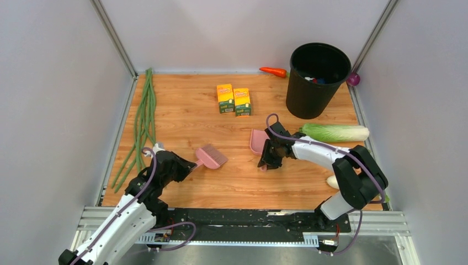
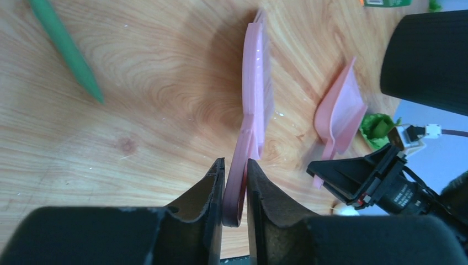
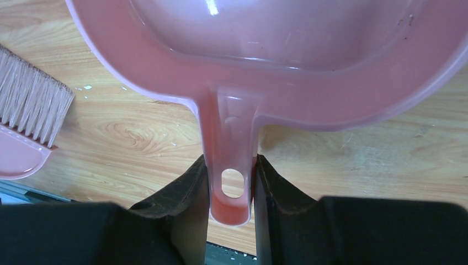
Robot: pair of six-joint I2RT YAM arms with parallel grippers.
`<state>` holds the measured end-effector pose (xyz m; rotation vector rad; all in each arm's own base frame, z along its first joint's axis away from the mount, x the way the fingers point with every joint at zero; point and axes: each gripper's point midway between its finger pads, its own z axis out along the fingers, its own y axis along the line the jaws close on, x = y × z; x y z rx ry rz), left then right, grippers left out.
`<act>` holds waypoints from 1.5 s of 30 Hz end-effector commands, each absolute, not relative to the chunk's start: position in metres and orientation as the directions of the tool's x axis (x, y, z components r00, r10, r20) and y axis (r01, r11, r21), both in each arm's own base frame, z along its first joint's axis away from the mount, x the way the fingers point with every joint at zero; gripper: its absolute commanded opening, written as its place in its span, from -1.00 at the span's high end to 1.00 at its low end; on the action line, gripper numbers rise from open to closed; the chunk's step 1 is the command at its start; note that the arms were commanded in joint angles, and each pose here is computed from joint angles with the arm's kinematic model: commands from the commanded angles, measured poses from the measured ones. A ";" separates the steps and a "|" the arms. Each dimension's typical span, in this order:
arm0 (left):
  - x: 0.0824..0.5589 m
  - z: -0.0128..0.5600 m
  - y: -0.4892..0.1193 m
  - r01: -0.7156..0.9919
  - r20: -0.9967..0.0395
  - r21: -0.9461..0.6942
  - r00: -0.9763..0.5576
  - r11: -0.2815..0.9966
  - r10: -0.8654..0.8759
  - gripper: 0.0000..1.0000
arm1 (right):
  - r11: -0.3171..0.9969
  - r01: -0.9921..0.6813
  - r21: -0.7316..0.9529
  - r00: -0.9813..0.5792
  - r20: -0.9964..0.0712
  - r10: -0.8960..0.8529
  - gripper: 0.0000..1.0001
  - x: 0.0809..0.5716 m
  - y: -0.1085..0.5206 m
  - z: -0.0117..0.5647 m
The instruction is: Sweep away the paper scraps from the table
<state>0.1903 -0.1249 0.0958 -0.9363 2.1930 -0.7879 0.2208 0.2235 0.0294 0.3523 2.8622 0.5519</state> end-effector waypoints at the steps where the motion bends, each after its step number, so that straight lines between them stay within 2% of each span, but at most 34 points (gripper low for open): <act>1: 0.188 0.099 -0.120 -0.419 -0.323 -0.681 -0.565 0.601 -0.759 0.40 | 0.940 0.187 0.287 -0.962 -0.140 0.234 0.84 0.213 0.210 0.018; 7: 0.189 0.105 -0.114 -0.433 -0.346 -0.653 -0.559 0.621 -0.753 0.12 | 0.946 0.167 0.276 -0.967 -0.143 0.212 0.60 0.212 0.212 0.022; 9: 0.189 0.108 -0.113 -0.430 -0.357 -0.644 -0.562 0.632 -0.746 -0.05 | 0.951 0.157 0.267 -0.967 -0.153 0.203 0.36 0.213 0.212 0.025; 11: 0.190 0.110 -0.112 -0.430 -0.368 -0.633 -0.565 0.644 -0.738 -0.11 | 0.955 0.149 0.258 -0.967 -0.166 0.195 0.23 0.214 0.212 0.029; 16: 0.192 0.117 -0.108 -0.425 -0.394 -0.620 -0.559 0.660 -0.730 -0.12 | 0.960 0.137 0.243 -0.964 -0.191 0.186 -0.08 0.218 0.211 0.039; 27: 0.194 0.125 -0.102 -0.411 -0.442 -0.588 -0.559 0.697 -0.702 -0.11 | 0.959 0.120 0.256 -0.952 -0.243 0.184 -0.45 0.215 0.203 0.073; 33: 0.195 0.130 -0.097 -0.407 -0.468 -0.571 -0.553 0.713 -0.690 -0.10 | 0.960 0.092 0.265 -0.930 -0.321 0.177 -0.82 0.220 0.197 0.109; 38: 0.194 0.134 -0.094 -0.399 -0.483 -0.570 -0.544 0.718 -0.686 -0.14 | 0.943 0.054 0.327 -0.902 -0.388 0.187 -1.00 0.229 0.204 0.143; 39: 0.193 0.135 -0.093 -0.398 -0.486 -0.568 -0.544 0.720 -0.684 -0.29 | 0.941 0.045 0.334 -0.898 -0.400 0.185 -1.00 0.230 0.205 0.148; 41: 0.193 0.138 -0.093 -0.392 -0.489 -0.564 -0.550 0.727 -0.677 -0.40 | 0.939 0.034 0.342 -0.889 -0.419 0.185 -1.00 0.232 0.206 0.155; 45: 0.195 0.148 -0.097 -0.361 -0.501 -0.545 -0.583 0.757 -0.639 -0.43 | 0.938 0.030 0.346 -0.891 -0.415 0.182 -1.00 0.233 0.207 0.154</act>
